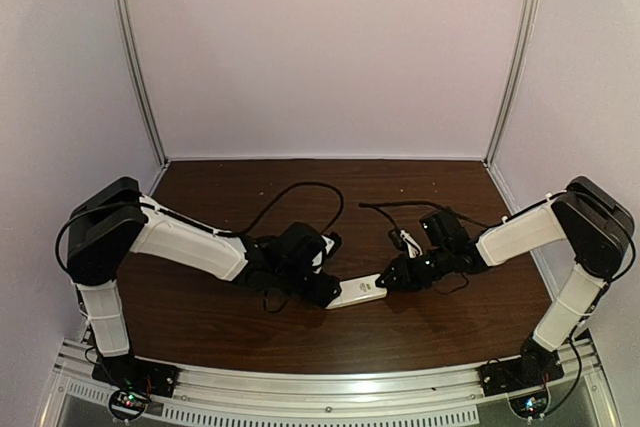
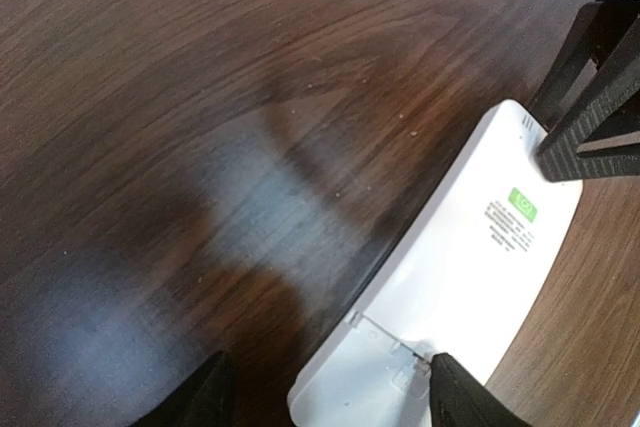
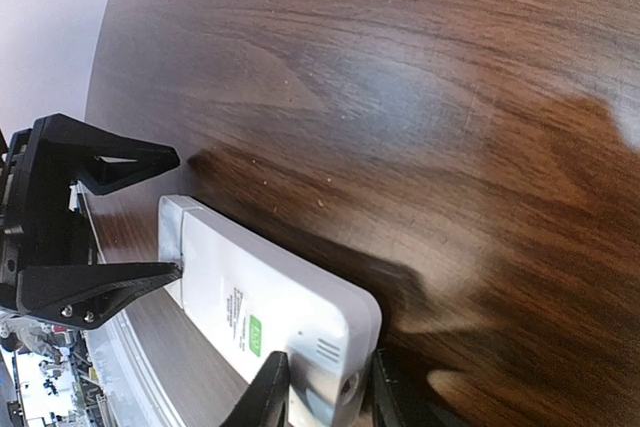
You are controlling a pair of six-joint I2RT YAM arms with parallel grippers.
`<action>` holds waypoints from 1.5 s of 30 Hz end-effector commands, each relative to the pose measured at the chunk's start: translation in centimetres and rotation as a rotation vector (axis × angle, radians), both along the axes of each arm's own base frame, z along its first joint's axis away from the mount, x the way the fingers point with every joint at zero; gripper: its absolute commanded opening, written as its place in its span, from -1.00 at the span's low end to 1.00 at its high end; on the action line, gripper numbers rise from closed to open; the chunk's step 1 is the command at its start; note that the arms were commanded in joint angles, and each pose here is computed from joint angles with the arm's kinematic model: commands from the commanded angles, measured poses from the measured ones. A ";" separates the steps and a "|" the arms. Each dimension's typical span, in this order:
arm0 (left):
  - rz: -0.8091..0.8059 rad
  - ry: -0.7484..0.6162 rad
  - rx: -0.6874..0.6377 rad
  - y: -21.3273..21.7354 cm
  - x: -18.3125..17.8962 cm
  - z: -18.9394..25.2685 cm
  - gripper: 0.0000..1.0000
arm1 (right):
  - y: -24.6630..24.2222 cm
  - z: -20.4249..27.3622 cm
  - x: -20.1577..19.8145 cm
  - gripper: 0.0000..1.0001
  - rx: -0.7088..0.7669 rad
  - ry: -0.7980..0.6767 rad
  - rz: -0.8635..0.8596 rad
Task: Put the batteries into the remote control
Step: Press the battery cover onto the remote control.
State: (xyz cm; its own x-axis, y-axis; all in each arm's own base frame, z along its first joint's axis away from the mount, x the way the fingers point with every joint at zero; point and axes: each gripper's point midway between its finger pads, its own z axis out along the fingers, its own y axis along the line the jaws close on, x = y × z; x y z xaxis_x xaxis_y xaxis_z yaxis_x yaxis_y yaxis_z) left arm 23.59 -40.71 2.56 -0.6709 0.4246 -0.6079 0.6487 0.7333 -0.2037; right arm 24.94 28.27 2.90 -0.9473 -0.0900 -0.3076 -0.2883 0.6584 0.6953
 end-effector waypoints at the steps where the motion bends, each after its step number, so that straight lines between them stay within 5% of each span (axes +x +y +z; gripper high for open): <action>1: 0.016 0.008 0.045 1.3 0.1 0.5 0.37 | -0.4 0.2 -0.2 -0.40 -0.020 -0.006 0.007; 12: 0.012 -0.027 -0.079 0.8 0.1 4.6 0.46 | -0.4 0.1 -0.2 -0.39 -0.012 -0.001 0.004; 22: 0.078 0.088 -0.115 2.8 -1.9 3.1 0.12 | 0.1 0.3 0.2 -0.38 0.007 -0.005 0.007; 45: 0.139 0.105 -0.115 2.0 -1.0 2.1 -0.08 | 1.1 0.6 -0.8 -0.41 0.034 0.007 0.026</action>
